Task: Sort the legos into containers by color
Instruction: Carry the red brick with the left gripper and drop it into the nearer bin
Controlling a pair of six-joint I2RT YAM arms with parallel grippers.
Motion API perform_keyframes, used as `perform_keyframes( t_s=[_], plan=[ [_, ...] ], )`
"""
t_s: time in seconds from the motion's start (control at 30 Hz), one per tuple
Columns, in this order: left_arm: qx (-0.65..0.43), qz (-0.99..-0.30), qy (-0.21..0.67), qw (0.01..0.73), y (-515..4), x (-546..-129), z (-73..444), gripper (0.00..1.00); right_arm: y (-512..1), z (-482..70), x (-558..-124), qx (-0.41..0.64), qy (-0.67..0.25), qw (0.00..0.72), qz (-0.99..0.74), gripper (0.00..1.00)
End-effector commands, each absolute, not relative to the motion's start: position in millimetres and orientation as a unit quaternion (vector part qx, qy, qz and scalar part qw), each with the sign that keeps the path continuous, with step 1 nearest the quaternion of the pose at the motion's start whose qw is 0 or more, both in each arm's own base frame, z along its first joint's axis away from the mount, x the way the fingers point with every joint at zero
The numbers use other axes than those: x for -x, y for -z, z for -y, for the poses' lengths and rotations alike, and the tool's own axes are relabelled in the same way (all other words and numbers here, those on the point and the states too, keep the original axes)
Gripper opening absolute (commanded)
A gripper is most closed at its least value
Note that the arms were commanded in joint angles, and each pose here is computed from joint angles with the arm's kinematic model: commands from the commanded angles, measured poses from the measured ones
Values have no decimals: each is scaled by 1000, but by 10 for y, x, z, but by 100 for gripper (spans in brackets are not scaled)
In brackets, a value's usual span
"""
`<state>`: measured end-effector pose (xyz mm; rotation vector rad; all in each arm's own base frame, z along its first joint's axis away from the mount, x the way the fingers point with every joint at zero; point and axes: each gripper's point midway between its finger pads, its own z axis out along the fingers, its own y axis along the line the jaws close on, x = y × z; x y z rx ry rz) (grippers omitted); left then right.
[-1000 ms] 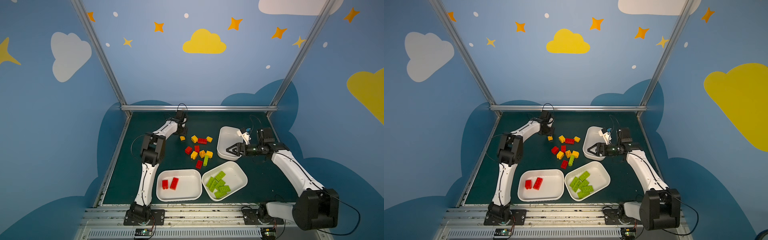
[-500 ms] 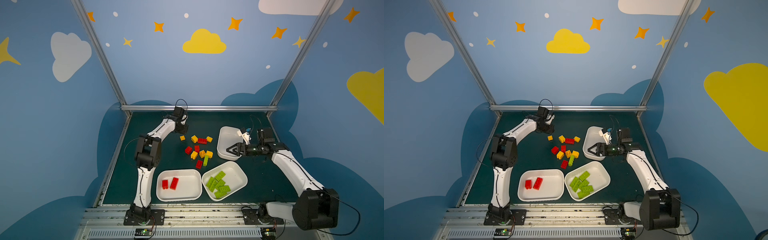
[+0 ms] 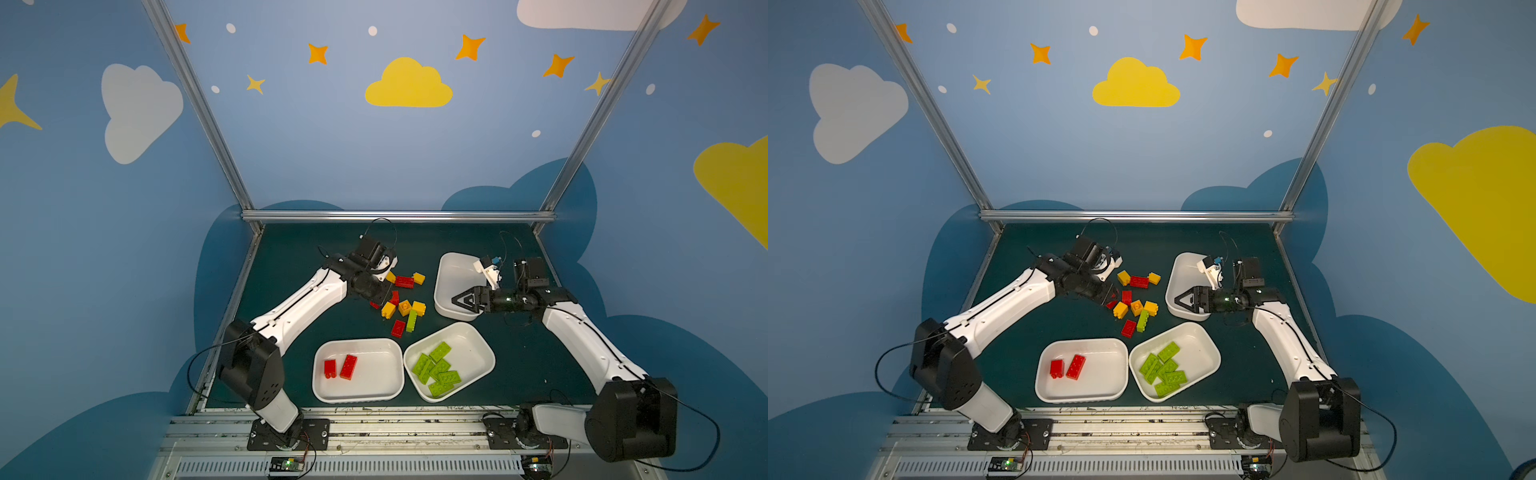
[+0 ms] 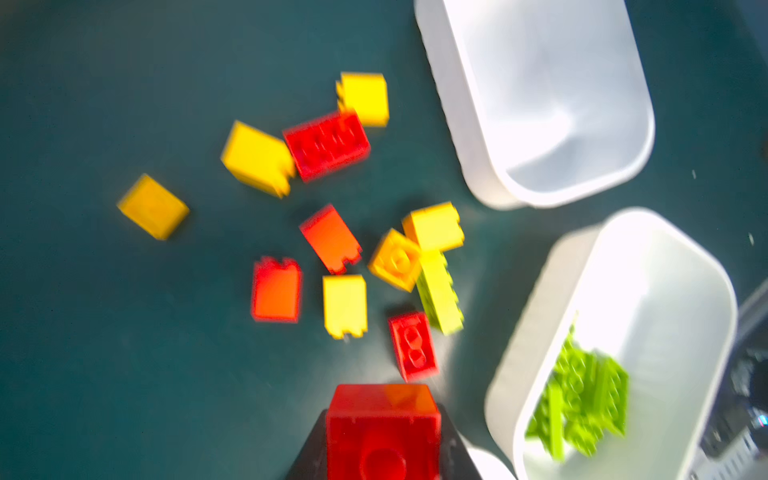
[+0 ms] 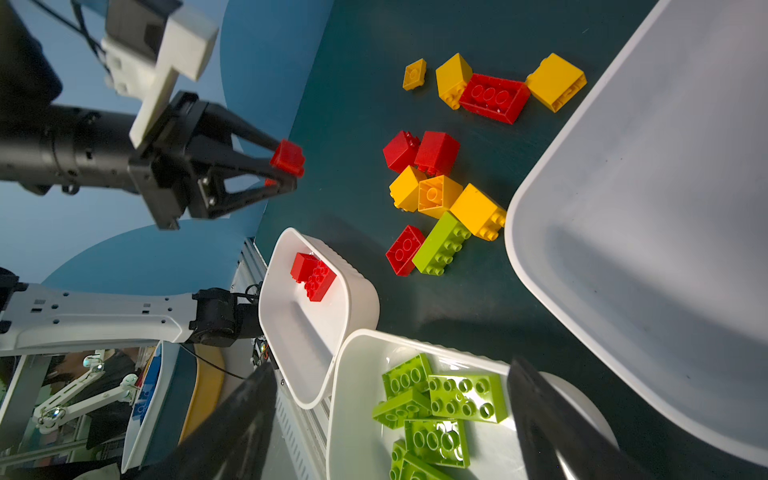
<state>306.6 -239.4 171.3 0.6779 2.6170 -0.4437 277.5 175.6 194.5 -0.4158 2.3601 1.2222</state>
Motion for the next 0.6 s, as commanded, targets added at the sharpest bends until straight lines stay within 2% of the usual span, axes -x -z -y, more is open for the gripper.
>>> perform_keyframes(
  t_s=[0.0, 0.23, 0.57],
  plan=[
    [-204, -952, 159, 167, -1688, -2623, 2276, 30, -1986, -1777, -2749, 158, -455, 232, -845, 86],
    [-153, -972, 150, 100, -1303, -1850, 2171, 30, -1958, -1798, -2729, 160, -460, 229, -843, 86],
    [-57, -998, 37, 17, -994, -1330, 1519, 32, -1918, -1847, -2698, 165, -465, 219, -842, 86]
  ],
)
